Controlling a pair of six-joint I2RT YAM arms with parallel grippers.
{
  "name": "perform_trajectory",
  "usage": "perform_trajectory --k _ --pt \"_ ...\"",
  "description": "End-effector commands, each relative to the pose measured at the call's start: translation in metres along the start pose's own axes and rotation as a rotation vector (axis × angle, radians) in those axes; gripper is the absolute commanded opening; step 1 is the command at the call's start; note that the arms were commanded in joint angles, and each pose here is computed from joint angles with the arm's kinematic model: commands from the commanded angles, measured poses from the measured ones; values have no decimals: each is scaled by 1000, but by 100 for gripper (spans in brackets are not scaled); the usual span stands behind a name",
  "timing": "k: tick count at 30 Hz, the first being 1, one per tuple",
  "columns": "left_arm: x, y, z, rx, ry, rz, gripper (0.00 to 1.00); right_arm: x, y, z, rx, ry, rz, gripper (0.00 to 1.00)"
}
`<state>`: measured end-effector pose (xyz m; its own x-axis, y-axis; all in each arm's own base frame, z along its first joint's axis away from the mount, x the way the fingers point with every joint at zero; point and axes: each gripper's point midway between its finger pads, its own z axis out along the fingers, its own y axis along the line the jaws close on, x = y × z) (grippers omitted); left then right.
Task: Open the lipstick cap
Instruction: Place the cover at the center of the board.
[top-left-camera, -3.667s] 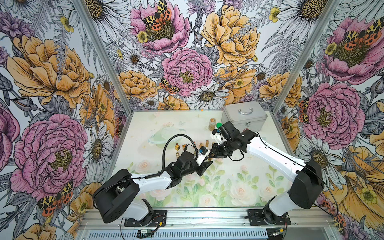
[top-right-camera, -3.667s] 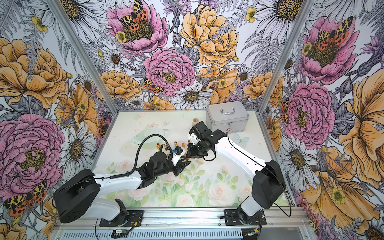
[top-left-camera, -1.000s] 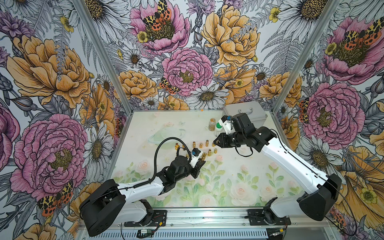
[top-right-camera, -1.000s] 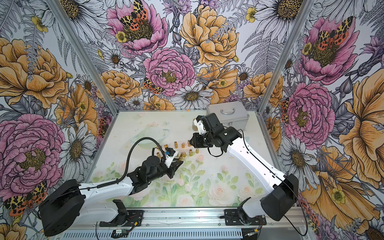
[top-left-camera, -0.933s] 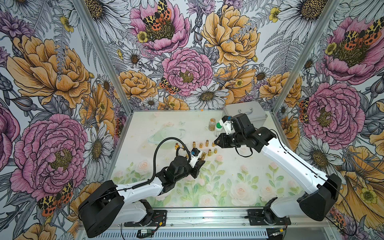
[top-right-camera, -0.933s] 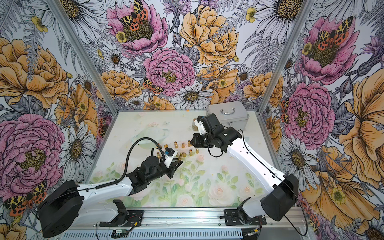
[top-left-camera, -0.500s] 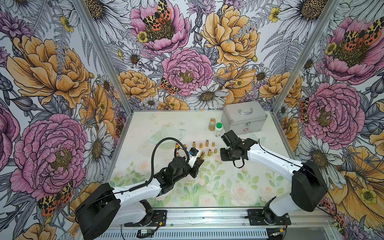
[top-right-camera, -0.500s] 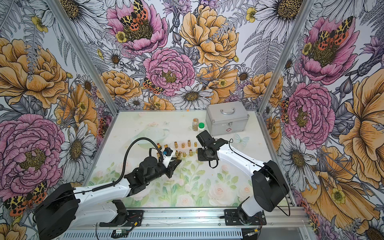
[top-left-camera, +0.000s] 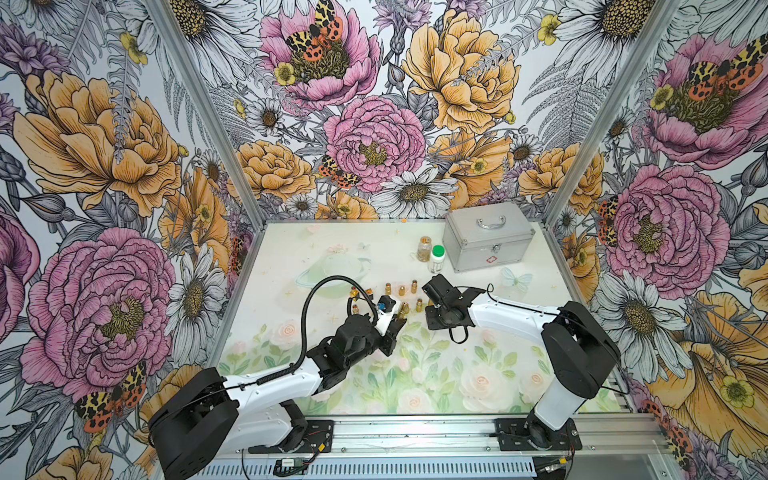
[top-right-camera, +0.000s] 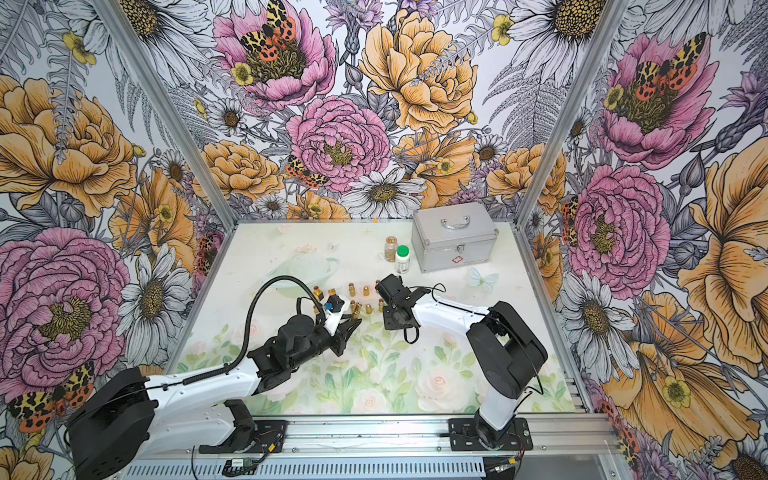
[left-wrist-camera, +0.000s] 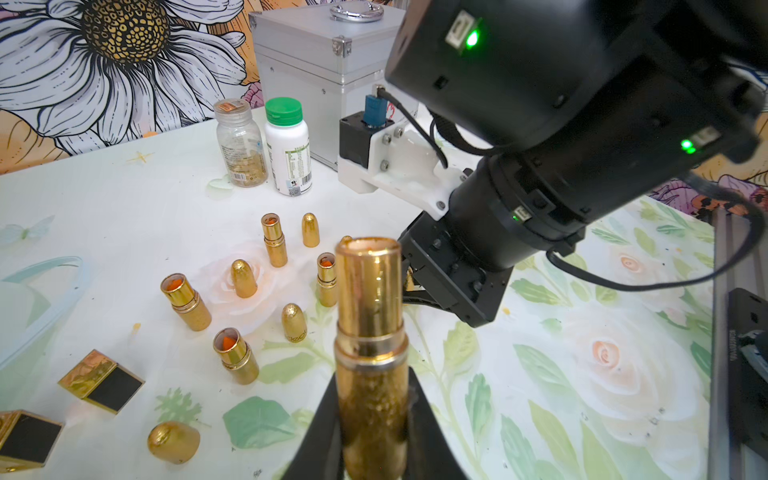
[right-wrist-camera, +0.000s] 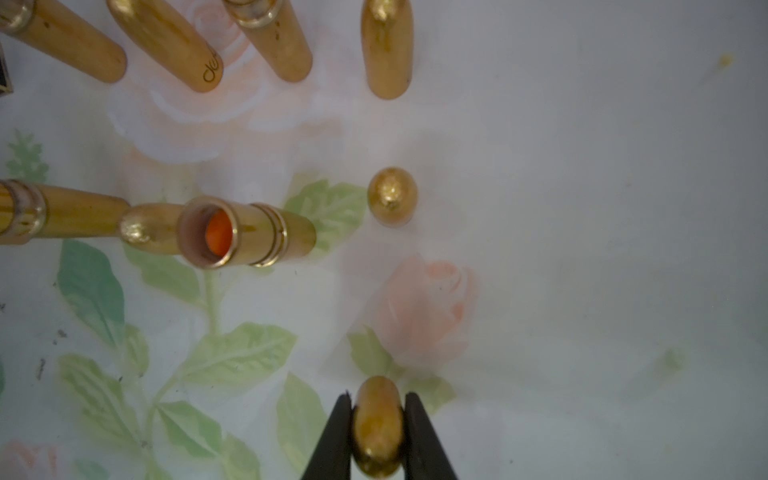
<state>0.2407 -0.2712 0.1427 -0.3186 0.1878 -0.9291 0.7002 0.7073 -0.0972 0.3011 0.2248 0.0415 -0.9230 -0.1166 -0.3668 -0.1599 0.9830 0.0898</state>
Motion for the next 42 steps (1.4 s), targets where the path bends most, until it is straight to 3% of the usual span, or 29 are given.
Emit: perform_trajectory --k 1,32,42 --pt "-1 4 -4 -26 -14 -11 0 -5 -1 5 26 -33 -2 21" --pt "-3 7 -9 -42 -34 -8 0 5 -2 11 44 -26 -35 31" --pt "-8 4 -9 -30 -33 5 0 -23 3 -57 -32 -106 -14 46"
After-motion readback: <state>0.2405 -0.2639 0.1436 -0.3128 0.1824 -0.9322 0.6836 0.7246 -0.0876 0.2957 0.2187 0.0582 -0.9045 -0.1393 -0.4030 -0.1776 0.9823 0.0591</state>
